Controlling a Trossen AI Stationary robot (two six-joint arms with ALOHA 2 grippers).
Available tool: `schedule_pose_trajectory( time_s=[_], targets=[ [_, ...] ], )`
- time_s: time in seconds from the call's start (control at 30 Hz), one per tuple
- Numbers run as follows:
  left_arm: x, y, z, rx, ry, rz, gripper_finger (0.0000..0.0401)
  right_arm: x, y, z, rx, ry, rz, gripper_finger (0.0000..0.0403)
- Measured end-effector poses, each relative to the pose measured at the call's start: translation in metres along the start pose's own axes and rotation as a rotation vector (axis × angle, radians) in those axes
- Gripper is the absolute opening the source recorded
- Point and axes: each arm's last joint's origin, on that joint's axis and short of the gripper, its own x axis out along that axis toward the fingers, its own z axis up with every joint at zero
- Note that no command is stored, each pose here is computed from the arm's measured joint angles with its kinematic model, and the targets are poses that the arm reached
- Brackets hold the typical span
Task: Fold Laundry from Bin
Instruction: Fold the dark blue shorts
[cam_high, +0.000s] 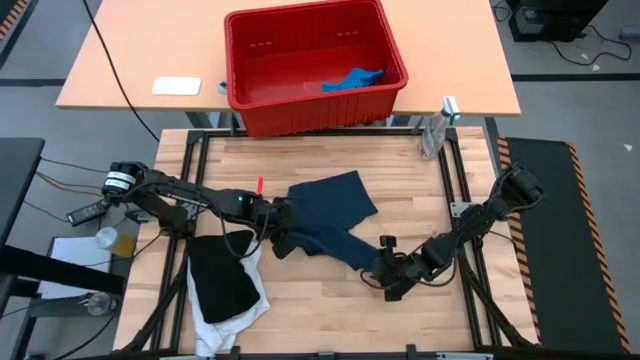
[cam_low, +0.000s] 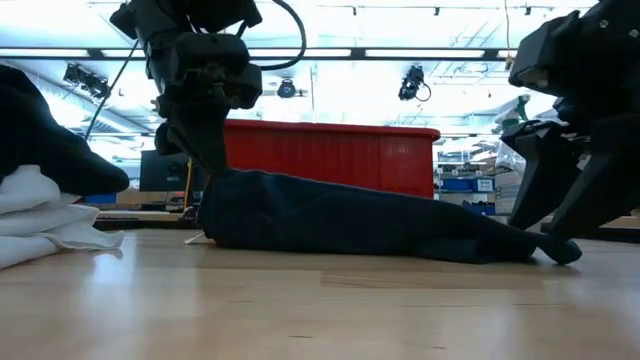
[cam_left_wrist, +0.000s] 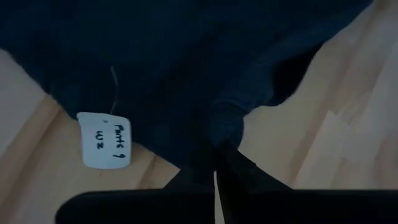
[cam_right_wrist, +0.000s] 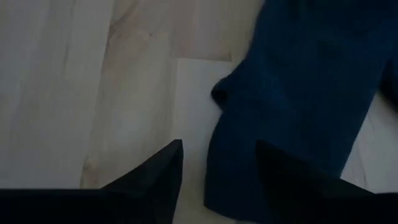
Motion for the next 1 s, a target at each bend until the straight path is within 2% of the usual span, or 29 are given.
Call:
schedule_pose_trajectory(
  time_s=[0.33, 0.5, 0.73, 1.0],
  targets=[
    [0.0, 0.005, 0.003, -0.057, 0.002, 0.014, 0.0002, 0.002, -0.002, -0.015, -0.004, -0.017, -0.056, 0.0186],
    [0.0, 0.007, 0.004, -0.161, 0.004, 0.023, 0.0002, 0.003, 0.001, -0.014, -0.001, -0.044, -0.006, 0.0184],
    [0.0, 0.007, 0.004, -0.296, 0.011, 0.011, 0.0002, 0.003, -0.001, -0.012, -0.003, -0.076, -0.046, 0.0184],
    [0.0, 0.007, 0.005, -0.332, 0.004, 0.007, 0.0002, 0.016, 0.001, -0.018, -0.011, -0.056, -0.068, 0.0184]
  ],
)
